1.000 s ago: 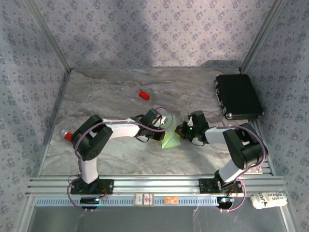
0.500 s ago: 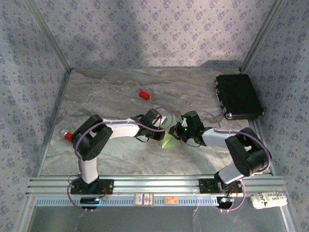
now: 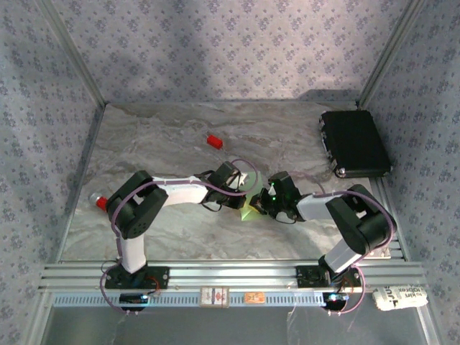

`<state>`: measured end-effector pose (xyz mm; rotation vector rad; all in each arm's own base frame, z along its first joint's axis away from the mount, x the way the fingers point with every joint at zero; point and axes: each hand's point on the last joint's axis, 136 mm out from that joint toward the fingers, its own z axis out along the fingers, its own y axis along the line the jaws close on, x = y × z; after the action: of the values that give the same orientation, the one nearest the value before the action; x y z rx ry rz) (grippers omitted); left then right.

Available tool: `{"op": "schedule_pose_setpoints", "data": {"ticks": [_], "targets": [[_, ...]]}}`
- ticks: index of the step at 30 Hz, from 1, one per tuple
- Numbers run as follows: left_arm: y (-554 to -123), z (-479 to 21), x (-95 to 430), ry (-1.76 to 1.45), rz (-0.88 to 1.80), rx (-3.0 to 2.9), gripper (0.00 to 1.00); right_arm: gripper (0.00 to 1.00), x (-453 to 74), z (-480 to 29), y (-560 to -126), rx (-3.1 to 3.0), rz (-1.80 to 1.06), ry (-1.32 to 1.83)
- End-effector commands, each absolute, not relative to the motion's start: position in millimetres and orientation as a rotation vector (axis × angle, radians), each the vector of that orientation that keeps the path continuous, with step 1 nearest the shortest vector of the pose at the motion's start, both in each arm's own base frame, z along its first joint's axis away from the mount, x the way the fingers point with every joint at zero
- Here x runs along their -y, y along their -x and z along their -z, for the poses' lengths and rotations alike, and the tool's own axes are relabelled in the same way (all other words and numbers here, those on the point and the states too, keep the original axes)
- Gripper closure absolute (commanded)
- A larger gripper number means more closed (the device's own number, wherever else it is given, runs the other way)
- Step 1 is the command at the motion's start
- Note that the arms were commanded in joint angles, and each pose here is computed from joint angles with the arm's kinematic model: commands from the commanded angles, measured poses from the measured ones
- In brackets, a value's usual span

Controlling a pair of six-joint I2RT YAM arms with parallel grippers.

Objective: Fold a paper plane with a square sheet of paper (pick it up from the middle)
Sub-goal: Fold the triangle a second time at the center of the table.

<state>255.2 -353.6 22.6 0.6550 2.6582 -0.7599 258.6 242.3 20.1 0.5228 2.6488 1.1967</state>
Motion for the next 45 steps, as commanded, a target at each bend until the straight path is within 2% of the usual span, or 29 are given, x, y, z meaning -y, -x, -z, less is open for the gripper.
{"op": "schedule_pose_setpoints", "data": {"ticks": [1, 13, 25, 32, 40, 41, 43, 45], "targets": [[-241, 6, 335, -0.667, 0.678, -2.774, 1.0, 1.0, -235, -3, -253, -2.684, -1.141, -0.576], [-242, 4, 335, -0.663, 0.681, -2.771, 1.0, 1.0, -231, -39, -281, -2.586, -1.188, -0.525], [-244, -2, 336, -0.65, 0.691, -2.761, 0.97, 1.0, -212, 1, -270, -2.67, -1.089, -0.632], [-259, -39, 345, -0.561, 0.783, -2.714, 0.78, 1.0, -211, 1, -270, -2.671, -1.076, -0.644], [-264, -73, 339, -0.468, 0.822, -2.699, 0.62, 1.0, -212, -2, -275, -2.654, -1.076, -0.649], [-263, -76, 338, -0.456, 0.829, -2.7, 0.62, 1.0, -212, -2, -274, -2.656, -1.075, -0.656], [-262, -85, 340, -0.451, 0.87, -2.685, 0.81, 1.0, -212, -1, -274, -2.658, -1.076, -0.658], [-257, -92, 345, -0.447, 0.943, -2.677, 0.9, 1.0, -212, -1, -273, -2.658, -1.076, -0.659]]}}
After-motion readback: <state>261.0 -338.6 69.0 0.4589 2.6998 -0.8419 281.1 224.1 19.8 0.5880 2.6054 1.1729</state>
